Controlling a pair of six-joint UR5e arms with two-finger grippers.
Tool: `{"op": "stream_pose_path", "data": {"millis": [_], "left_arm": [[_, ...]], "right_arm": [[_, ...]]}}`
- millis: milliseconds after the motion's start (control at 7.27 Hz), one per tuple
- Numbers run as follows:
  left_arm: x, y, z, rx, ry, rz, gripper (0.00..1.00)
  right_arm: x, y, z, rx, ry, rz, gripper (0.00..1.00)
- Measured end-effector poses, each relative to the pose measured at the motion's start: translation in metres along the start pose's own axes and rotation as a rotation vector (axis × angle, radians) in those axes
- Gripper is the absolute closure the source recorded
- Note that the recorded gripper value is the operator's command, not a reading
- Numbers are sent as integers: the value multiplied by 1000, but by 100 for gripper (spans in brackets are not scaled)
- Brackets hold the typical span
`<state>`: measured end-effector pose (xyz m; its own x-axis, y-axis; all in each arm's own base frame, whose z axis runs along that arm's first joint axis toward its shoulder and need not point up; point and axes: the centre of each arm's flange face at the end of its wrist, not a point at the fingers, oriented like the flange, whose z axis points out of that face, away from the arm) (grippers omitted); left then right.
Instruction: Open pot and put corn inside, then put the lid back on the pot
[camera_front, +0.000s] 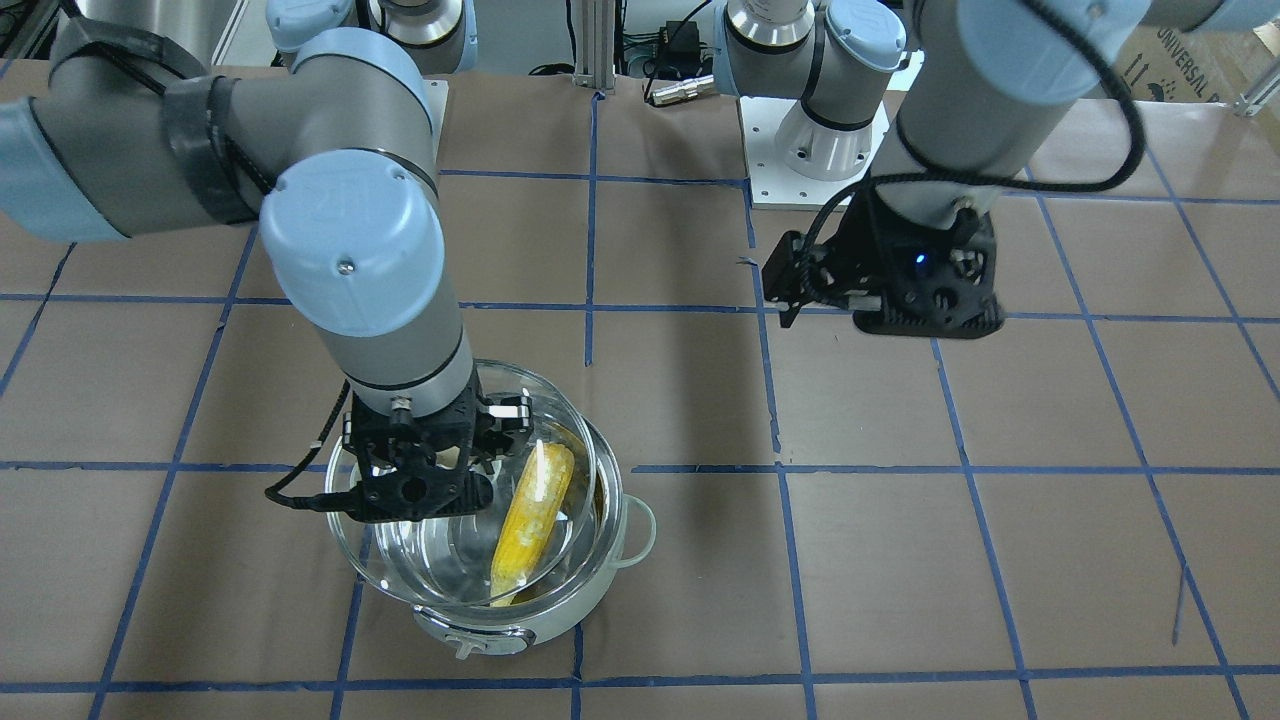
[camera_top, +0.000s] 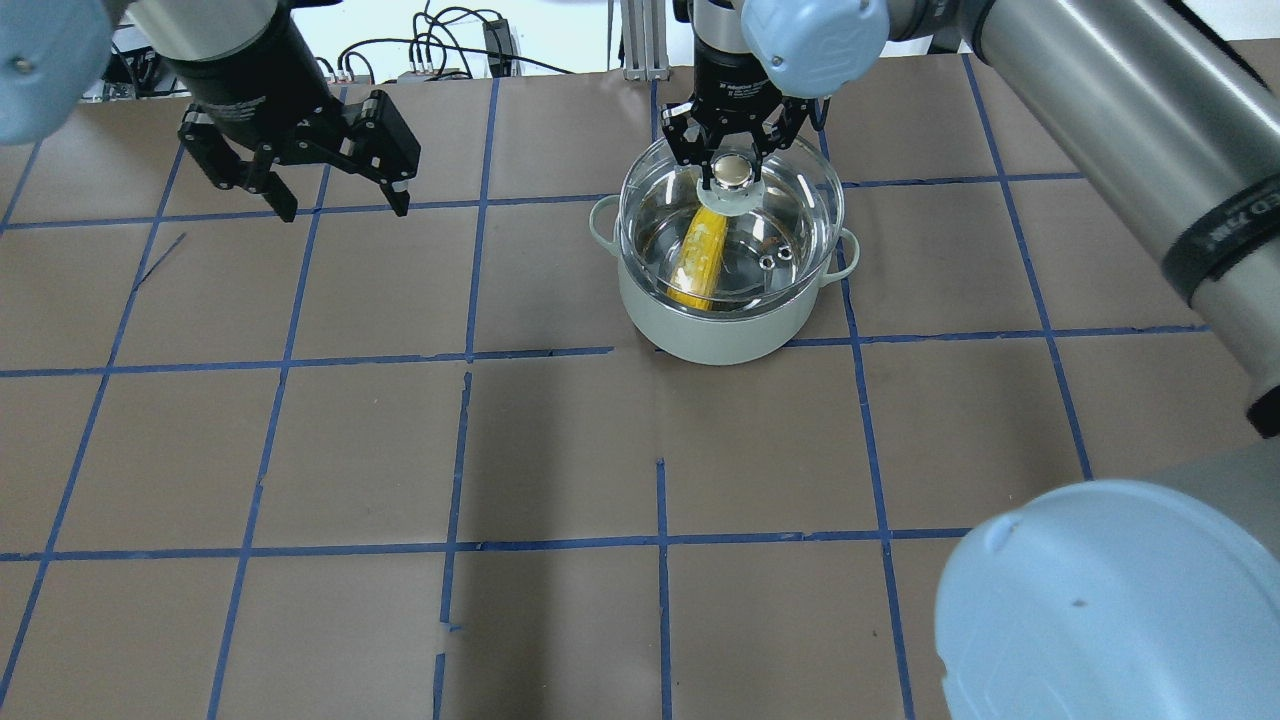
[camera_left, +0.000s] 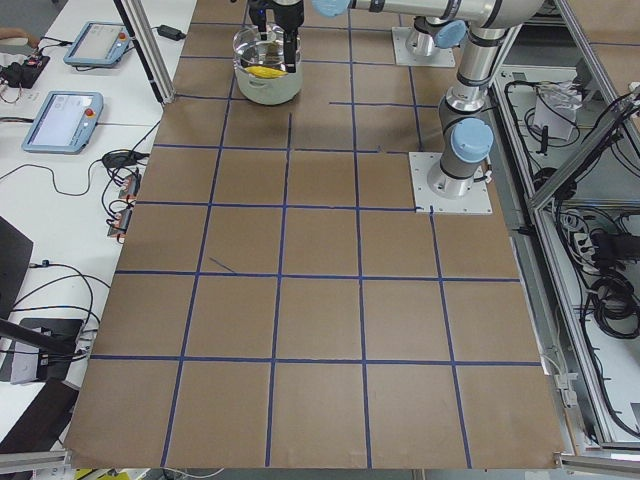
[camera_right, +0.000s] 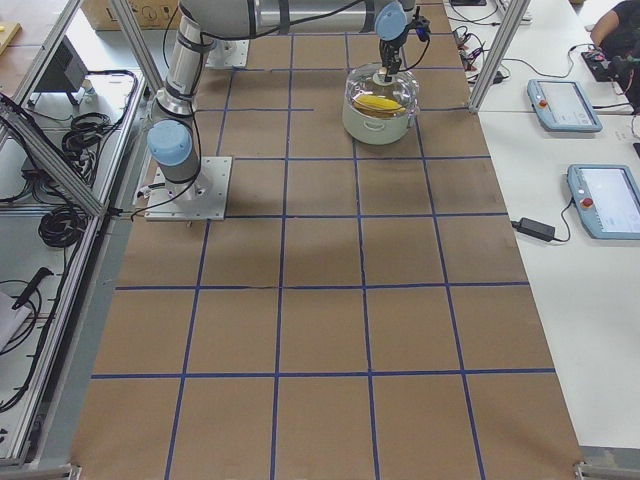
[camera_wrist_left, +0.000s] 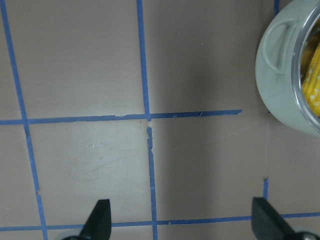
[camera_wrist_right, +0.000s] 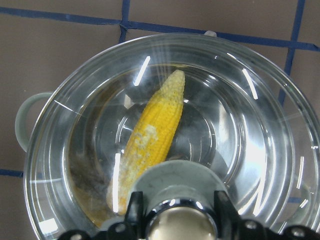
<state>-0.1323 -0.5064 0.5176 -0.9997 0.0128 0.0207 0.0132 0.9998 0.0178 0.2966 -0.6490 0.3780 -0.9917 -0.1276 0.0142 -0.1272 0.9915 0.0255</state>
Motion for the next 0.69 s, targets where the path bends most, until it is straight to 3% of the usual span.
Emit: {"op": "stream_pose_path", "data": {"millis": [413, 688], "left_arm": [[-20, 16, 13, 38, 0, -2, 0], [-22, 16, 17, 40, -1, -3, 0]], "right_arm": [[-6, -8, 20, -12, -2, -9, 72], [-4, -9, 24, -15, -1, -10, 49]]}}
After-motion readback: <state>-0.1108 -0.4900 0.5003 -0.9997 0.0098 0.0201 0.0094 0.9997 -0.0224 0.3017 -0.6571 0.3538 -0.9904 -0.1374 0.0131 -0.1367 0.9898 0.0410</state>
